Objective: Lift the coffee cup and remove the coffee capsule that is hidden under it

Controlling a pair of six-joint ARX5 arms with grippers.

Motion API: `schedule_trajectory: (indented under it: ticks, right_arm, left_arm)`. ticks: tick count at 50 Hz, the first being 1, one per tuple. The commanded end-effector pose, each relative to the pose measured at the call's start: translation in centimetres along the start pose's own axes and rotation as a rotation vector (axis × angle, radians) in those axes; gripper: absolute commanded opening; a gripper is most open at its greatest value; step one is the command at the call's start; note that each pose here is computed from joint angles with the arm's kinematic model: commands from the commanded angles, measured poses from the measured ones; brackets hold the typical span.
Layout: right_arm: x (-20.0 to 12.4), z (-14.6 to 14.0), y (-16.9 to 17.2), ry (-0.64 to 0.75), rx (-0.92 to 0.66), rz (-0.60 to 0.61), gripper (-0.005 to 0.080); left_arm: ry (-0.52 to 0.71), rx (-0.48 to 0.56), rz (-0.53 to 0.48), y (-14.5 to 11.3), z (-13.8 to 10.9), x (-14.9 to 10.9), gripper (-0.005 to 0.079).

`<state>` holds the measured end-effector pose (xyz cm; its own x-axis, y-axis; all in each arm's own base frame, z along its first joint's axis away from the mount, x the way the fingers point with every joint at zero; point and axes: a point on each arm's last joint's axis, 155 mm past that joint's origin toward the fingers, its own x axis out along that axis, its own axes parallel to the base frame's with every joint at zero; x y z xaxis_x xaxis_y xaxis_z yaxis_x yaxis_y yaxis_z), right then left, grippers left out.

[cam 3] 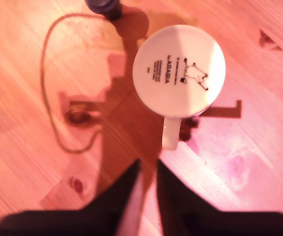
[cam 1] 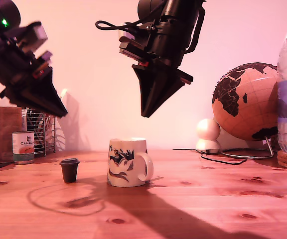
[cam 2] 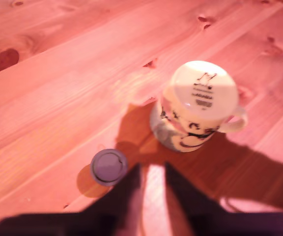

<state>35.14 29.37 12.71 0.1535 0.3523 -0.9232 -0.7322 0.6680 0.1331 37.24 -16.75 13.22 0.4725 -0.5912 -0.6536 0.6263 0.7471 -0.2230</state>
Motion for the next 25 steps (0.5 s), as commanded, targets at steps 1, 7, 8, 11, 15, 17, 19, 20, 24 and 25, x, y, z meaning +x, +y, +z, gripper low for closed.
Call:
schedule_trajectory:
  ticks: [1,7,8,11,15,17,19,20,24,25]
  right_arm:
    - [-2.5,1.2,0.6,-0.074,-0.020,-0.007,-0.0011]
    - [-5.1,3.0,0.9,-0.177,-0.042,-0.022,-0.0011]
    - [-5.6,3.2,1.0,-0.193,-0.046,-0.025,-0.0011]
    - [-7.1,3.8,1.2,-0.240,-0.055,-0.032,-0.0011]
    - [-8.9,4.5,1.4,-0.295,-0.067,-0.041,-0.0011]
    - [-9.7,4.8,1.5,-0.319,-0.073,-0.045,-0.0011]
    - [-10.6,5.1,1.7,-0.345,-0.078,-0.051,-0.0011]
    - [-10.9,5.2,1.7,-0.355,-0.080,-0.055,-0.0011]
    - [-12.6,5.8,1.9,-0.411,-0.099,-0.066,-0.0012]
    - [-13.0,6.0,1.9,-0.425,-0.102,-0.068,-0.0012]
  left_arm:
    - [-0.035,0.012,-0.009,-0.9,0.9,-1.0,-0.0019]
    - [-0.079,0.039,-0.007,-1.8,2.1,-2.3,-0.0019]
    - [-0.087,0.044,-0.006,-1.9,2.4,-2.6,-0.0019]
    - [-0.116,0.064,-0.005,-2.4,3.1,-3.2,-0.0019]
    - [-0.157,0.092,-0.006,-3.2,4.2,-4.1,-0.0019]
    - [-0.174,0.104,-0.006,-3.5,4.6,-4.6,-0.0019]
    - [-0.194,0.116,-0.005,-3.9,5.1,-5.1,-0.0019]
    - [-0.204,0.119,-0.006,-4.0,5.4,-5.3,-0.0019]
    - [-0.260,0.136,-0.004,-4.7,6.6,-6.3,-0.0019]
    - [-0.272,0.142,-0.003,-4.8,6.9,-6.6,-0.0020]
